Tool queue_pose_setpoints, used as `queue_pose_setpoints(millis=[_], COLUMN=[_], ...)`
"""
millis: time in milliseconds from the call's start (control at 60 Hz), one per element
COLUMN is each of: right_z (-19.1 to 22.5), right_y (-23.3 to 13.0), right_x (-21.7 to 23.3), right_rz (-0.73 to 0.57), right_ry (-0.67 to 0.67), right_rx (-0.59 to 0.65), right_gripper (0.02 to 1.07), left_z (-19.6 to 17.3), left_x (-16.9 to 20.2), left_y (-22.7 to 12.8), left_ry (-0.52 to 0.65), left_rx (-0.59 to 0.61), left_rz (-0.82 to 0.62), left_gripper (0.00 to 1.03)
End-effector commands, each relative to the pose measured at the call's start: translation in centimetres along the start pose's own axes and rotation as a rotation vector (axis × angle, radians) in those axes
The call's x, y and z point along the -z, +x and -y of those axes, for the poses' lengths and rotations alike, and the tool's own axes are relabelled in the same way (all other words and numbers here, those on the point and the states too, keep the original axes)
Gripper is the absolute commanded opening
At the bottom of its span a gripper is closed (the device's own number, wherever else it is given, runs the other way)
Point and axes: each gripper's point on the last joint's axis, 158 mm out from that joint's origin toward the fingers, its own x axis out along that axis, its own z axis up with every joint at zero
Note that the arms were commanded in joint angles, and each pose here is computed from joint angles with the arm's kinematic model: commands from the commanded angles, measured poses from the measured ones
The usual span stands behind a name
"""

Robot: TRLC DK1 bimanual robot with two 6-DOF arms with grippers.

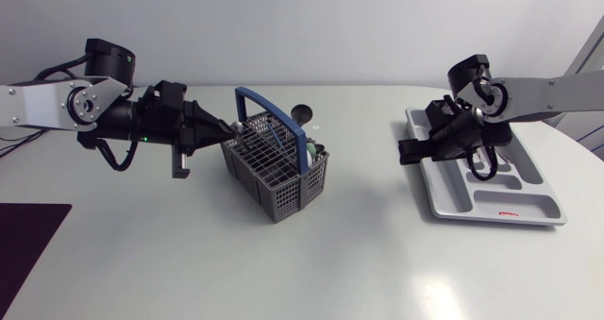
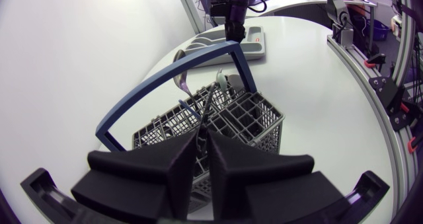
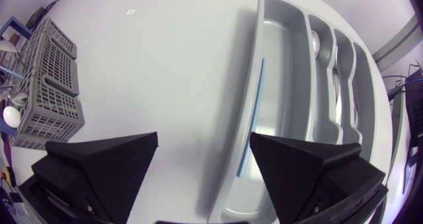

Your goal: Unload the cutlery basket into the drawer organizer.

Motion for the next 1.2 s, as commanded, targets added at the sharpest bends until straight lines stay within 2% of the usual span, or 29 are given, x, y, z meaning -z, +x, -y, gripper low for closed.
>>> queue_pose_setpoints(millis=[0,383,550,683,1017,1183], right_z=[-0.1,-1.0,-3.4,-7.2,-18.3,-20.9], right_y=[0.1,0.1,-0.6,-3.0,-11.6,-15.3], right_x=[0.5,0.2,-0.4,-1.4,-2.4,-3.4], right_rz=[-0.006,-0.001,0.022,0.093,0.31,0.405], right_ry=[-0.019,-0.042,-0.103,-0.176,-0.399,-0.453], right_rx=[0.013,0.019,-0.015,-0.069,-0.178,-0.204], right_gripper=[1.02,1.02,1.02,1.02,1.02,1.02], left_z=[-0.8,-1.6,-1.6,-2.0,-2.9,-3.1], left_x=[-0.6,-1.4,-1.9,-2.6,-4.9,-6.1], left_y=[0.2,0.1,-0.5,-1.2,-2.3,-3.2], left_ry=[0.058,0.028,-0.015,-0.051,-0.112,-0.128], left_rx=[0.02,0.066,0.068,0.056,0.033,0.015], left_rz=[0.021,0.062,0.088,0.101,0.124,0.132], left_gripper=[0.06,0.03,0.03,0.03,0.03,0.03])
